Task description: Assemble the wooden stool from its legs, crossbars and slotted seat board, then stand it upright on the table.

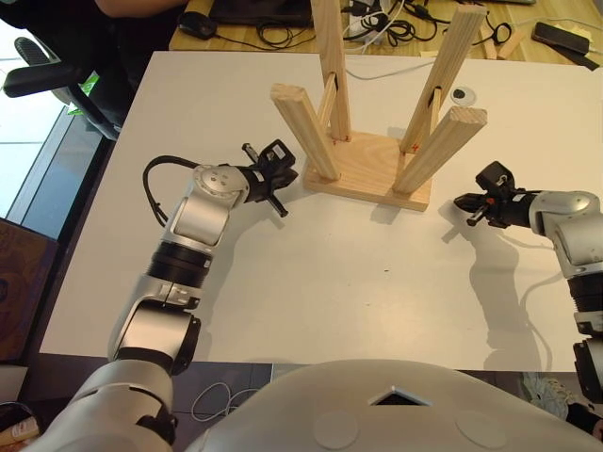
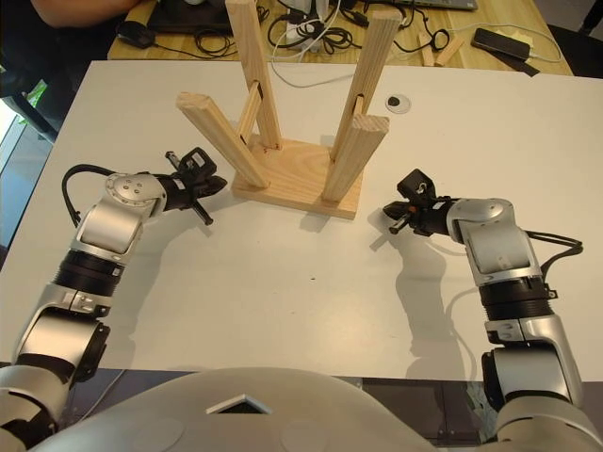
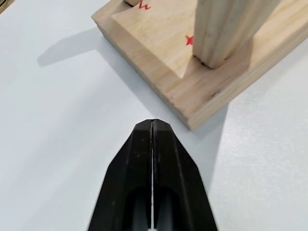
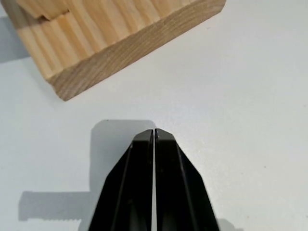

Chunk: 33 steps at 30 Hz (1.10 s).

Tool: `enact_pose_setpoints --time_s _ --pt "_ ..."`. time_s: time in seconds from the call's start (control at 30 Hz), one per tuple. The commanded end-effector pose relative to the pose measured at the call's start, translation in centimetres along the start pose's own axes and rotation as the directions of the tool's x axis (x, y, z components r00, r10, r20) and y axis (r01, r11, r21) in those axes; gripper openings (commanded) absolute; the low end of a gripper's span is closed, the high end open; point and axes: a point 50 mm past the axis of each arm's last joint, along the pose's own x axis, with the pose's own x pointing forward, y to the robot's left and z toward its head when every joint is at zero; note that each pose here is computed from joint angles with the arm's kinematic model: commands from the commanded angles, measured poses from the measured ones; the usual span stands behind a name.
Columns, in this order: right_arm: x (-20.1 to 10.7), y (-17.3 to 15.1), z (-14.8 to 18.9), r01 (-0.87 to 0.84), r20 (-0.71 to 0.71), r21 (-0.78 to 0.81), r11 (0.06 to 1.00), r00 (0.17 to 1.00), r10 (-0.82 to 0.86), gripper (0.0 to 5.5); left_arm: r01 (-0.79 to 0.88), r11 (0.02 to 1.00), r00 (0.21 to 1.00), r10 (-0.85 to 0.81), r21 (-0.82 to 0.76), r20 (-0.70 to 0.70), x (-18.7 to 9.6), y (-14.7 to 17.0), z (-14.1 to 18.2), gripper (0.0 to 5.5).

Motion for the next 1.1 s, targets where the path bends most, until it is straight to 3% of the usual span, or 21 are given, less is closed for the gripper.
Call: enact_pose_setpoints --time_s 0.03,0.3,0.87,1.1 --pt "0.8 0.2 1.1 -0.011 0.006 -0.029 1.0 1.0 0.011 0.07 -0.011 0.998 1.0 0.012 0.057 -0.005 0.4 0.1 0.8 0.0" --pt "1.3 0.8 1.4 -0.055 -0.015 -0.029 0.998 0.998 0.054 0.07 0.107 0.99 0.994 -0.103 0.091 -0.044 0.0 -1.2 0.1 0.0" --pt "2.7 1.3 3.2 -0.144 0.024 0.05 0.988 0.989 0.143 0.07 0.123 0.99 0.992 -0.122 0.069 -0.012 0.9 -1.8 0.4 0.0" --pt "2.0 1.3 2.7 -0.16 0.017 0.076 0.984 0.987 0.159 0.07 0.181 0.982 0.983 -0.182 0.046 0.033 0.7 -2.5 0.8 0.0"
